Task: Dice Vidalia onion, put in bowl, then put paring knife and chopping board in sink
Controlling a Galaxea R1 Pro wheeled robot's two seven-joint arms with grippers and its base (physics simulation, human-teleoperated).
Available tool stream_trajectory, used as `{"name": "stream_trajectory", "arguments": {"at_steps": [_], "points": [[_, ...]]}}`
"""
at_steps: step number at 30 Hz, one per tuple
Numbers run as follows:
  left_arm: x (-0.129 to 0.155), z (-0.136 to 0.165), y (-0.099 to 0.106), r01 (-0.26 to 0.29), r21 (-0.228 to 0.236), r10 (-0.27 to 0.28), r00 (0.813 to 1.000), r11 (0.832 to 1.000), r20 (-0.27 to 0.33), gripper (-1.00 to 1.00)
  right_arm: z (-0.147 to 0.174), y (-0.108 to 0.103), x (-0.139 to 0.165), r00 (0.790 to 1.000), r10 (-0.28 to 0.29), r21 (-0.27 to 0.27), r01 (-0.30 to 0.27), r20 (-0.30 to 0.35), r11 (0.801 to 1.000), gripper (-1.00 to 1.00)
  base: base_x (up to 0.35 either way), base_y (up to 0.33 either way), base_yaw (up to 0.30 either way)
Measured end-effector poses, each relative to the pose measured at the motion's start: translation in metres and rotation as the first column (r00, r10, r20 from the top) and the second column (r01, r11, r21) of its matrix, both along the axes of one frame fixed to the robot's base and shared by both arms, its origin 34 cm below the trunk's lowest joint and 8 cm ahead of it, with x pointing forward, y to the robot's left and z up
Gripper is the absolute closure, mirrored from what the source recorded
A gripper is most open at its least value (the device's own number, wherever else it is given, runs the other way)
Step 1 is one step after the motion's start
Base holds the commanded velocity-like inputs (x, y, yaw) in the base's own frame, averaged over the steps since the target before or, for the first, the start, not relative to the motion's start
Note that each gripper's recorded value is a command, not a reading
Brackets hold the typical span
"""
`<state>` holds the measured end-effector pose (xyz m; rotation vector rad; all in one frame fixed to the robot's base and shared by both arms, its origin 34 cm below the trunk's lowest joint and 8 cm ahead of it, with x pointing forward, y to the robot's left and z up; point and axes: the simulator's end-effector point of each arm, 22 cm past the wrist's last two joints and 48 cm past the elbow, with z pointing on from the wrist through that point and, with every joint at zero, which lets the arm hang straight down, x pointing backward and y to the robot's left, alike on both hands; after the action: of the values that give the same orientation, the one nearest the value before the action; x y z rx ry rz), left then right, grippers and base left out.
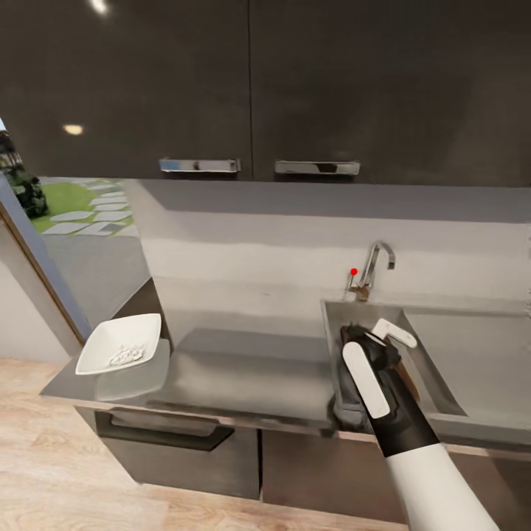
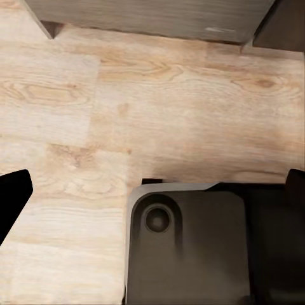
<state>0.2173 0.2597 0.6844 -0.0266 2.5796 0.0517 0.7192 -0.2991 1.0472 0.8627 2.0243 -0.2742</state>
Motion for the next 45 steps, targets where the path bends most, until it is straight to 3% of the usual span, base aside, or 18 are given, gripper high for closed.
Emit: {"name": "stream_trajectory", "arguments": {"at_steps": [16, 21, 25, 28, 30, 32, 35, 38, 40, 42, 45], "points": [[0.0, 0.0, 0.0, 0.0, 0.001, 0.0, 1.0, 1.0, -0.001, -1.0, -0.021, 0.021, -0.01, 0.997, 0.073, -0.011, -0.073, -0.019, 0.997, -1.0, -0.33, 0.0, 0.0], [0.0, 0.0, 0.0, 0.0, 0.0, 0.0, 1.0, 1.0, -0.001, -1.0, -0.029, 0.022, -0.015, 0.996, 0.084, -0.026, -0.084, 0.004, 0.996, -1.0, -0.33, 0.0, 0.0], [-0.001, 0.0, 0.0, 0.0, 0.001, 0.0, 1.0, 1.0, -0.002, -1.0, -0.051, 0.025, -0.029, 0.994, 0.108, -0.03, -0.108, 0.007, 0.994, -1.0, -0.33, 0.0, 0.0], [-0.001, 0.0, 0.001, 0.0, 0.003, 0.0, 1.0, 1.0, -0.003, -1.0, -0.064, 0.019, -0.044, 0.994, 0.111, -0.075, -0.109, 0.017, 0.991, -1.0, -0.27, 0.0, 0.0], [-0.001, 0.0, 0.002, -0.001, 0.003, 0.001, 1.0, 1.0, -0.002, -1.0, -0.074, 0.01, -0.061, 0.994, 0.11, -0.14, -0.107, 0.02, 0.984, -1.0, -0.101, 0.0, 0.0], [-0.001, 0.0, 0.002, -0.001, 0.004, 0.001, 1.0, 1.0, -0.002, -1.0, -0.093, 0.012, -0.08, 0.989, 0.146, -0.166, -0.142, 0.012, 0.976, -1.0, -0.033, 0.0, 0.0], [-0.001, 0.0, 0.003, -0.002, 0.005, 0.002, 1.0, 1.0, -0.001, -1.0, -0.135, 0.023, -0.107, 0.971, 0.237, -0.148, -0.238, -0.019, 0.96, -1.0, -0.011, 0.0, 0.0], [-0.001, 0.0, 0.003, -0.002, 0.006, 0.002, 1.0, 1.0, -0.001, -1.0, -0.215, 0.018, -0.148, 0.939, 0.328, -0.126, -0.34, -0.104, 0.932, -1.0, -0.002, 0.0, 0.0], [0.0, 0.0, 0.005, -0.001, 0.008, 0.001, 1.0, 1.0, -0.001, -1.0, -0.287, 0.015, -0.202, 0.903, 0.381, -0.084, -0.403, -0.201, 0.911, -1.0, 0.0, 0.0, 0.0], [0.0, 0.0, 0.005, -0.001, 0.009, 0.001, 1.0, 1.0, -0.001, -1.0, -0.323, 0.021, -0.239, 0.869, 0.436, -0.05, -0.459, -0.232, 0.887, -1.0, 0.0, 0.0, 0.0], [0.0, 0.0, 0.006, -0.002, 0.01, 0.002, 1.0, 1.0, 0.001, -1.0, -0.365, 0.033, -0.301, 0.801, 0.525, 0.019, -0.543, -0.286, 0.839, -1.0, 0.0, 0.0, 0.0]]}}
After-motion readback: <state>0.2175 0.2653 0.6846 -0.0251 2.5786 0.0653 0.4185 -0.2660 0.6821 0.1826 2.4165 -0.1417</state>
